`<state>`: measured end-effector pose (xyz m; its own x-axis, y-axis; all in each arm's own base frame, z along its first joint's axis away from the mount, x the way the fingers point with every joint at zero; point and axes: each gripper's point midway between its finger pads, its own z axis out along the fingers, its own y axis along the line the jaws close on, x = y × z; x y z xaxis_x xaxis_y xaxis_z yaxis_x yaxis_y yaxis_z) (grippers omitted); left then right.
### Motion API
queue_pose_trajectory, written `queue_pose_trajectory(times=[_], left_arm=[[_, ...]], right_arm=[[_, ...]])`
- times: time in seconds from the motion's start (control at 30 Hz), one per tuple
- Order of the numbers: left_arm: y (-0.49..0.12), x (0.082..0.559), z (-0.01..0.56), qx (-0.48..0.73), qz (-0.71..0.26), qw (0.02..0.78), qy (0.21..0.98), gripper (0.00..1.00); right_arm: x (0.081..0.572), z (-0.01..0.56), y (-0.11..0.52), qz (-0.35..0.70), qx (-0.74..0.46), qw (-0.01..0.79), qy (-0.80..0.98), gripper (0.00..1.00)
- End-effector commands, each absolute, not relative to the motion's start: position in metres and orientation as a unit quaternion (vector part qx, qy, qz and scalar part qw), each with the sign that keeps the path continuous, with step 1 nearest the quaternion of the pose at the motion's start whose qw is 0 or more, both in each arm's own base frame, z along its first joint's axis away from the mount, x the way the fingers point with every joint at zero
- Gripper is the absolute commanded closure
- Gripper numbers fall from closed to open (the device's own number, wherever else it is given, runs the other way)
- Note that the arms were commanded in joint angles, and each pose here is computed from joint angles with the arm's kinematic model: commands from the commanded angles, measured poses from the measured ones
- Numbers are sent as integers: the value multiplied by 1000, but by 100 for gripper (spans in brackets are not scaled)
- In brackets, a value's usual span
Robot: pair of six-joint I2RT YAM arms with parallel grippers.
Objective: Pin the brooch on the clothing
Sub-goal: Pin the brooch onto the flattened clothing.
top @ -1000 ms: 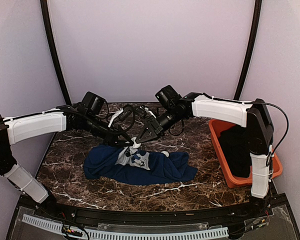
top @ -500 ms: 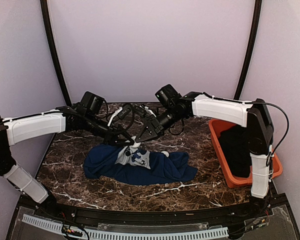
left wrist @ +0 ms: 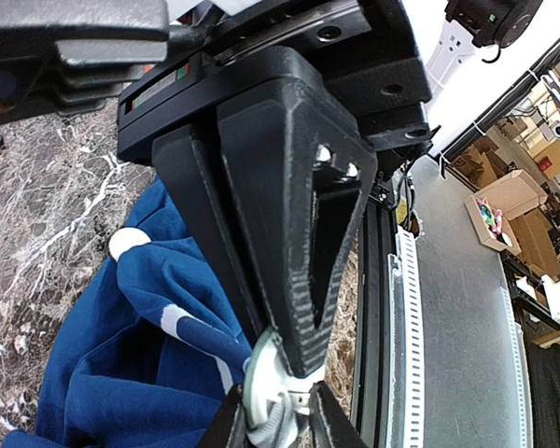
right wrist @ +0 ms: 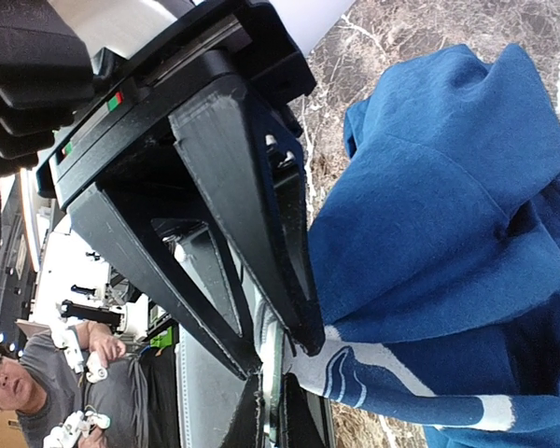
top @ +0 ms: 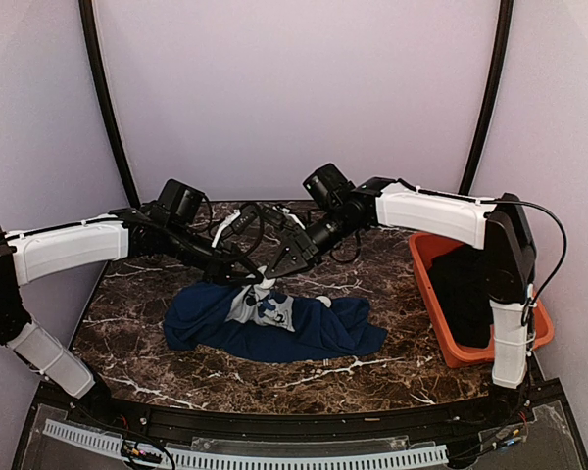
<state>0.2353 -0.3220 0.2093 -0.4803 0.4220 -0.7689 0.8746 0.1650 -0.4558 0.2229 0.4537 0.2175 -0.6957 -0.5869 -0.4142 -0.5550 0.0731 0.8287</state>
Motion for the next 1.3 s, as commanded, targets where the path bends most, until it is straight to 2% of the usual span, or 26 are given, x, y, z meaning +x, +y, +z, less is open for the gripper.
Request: queue_pose_trajectory(times=[0.0,1.07,1.27], left_arm=[[-323,232,203,449,-454,236,732,79],[-327,227,178,474,-392,216,758,88],[-325,225,179,482,-388,212,756,88]], right_arm=[[220,231,465,-562,411,-6,-718,100],[223,240,470,-550,405,-17,-730,100],[227,230,466,-522,412,-28,-746,100]])
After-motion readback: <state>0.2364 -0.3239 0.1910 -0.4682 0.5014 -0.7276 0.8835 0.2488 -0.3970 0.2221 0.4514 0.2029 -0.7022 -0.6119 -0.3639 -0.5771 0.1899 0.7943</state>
